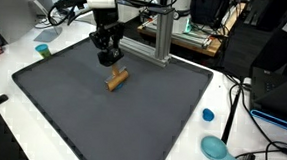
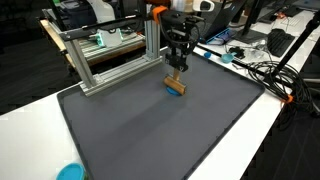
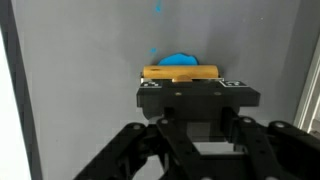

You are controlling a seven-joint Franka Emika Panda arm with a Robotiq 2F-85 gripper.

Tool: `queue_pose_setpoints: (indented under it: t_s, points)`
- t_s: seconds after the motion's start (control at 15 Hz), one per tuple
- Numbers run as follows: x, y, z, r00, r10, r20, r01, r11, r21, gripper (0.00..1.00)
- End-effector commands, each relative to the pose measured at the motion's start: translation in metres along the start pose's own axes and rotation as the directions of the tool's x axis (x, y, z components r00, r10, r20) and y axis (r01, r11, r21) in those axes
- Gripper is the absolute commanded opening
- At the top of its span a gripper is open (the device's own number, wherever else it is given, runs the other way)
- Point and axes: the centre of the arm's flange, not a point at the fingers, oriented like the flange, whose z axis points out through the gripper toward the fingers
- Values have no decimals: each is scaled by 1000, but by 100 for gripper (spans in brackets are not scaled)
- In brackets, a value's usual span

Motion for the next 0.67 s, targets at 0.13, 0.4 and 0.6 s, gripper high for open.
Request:
queue_pose_setpoints:
  t_s: [0.13, 0.4, 0.6]
  points:
    - [5, 0, 12, 1000, -12, 11, 12, 1000, -8, 22]
    - [8, -2, 31, 998, -30, 50, 29, 1000, 11, 22]
    - [6, -1, 37, 995, -27, 91, 25, 999, 23, 22]
